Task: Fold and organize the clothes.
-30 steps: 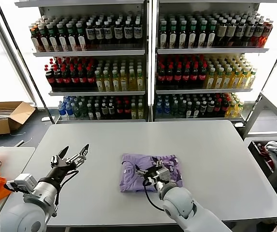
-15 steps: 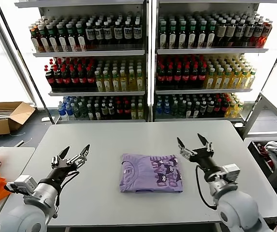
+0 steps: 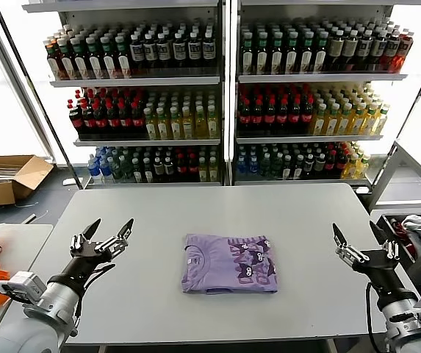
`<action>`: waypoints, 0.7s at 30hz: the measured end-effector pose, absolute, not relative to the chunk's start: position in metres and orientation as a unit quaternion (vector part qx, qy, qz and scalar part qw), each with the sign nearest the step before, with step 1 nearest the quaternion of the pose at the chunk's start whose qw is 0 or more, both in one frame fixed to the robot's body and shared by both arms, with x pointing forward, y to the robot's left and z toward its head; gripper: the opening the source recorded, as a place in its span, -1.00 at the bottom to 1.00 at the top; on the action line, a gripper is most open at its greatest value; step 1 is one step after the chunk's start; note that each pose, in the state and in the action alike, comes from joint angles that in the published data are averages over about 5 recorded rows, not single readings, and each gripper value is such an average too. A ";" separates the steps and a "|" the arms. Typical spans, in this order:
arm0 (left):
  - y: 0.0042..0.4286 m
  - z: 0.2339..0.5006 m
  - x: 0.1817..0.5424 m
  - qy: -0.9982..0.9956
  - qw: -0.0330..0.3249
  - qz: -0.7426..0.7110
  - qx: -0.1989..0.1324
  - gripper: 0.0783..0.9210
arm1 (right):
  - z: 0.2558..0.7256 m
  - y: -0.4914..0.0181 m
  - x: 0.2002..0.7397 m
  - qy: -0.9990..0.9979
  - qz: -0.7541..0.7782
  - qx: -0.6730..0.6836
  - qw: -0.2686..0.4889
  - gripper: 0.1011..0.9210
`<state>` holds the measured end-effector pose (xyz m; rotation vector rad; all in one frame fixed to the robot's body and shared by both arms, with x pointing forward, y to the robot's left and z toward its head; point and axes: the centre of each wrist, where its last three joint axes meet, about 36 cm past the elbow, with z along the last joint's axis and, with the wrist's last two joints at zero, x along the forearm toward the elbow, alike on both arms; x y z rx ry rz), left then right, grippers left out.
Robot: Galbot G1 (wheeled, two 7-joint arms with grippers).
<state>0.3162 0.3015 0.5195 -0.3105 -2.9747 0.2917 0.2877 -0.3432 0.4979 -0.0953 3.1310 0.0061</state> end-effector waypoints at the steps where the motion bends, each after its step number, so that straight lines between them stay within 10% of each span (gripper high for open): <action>1: 0.302 0.521 0.315 -0.988 0.066 0.096 -0.105 0.77 | 0.498 -0.344 0.285 1.000 0.000 -0.028 0.005 0.76; 21: 0.325 0.522 0.289 -0.992 0.050 0.067 -0.099 0.77 | 0.493 -0.363 0.255 0.999 -0.035 -0.003 0.003 0.76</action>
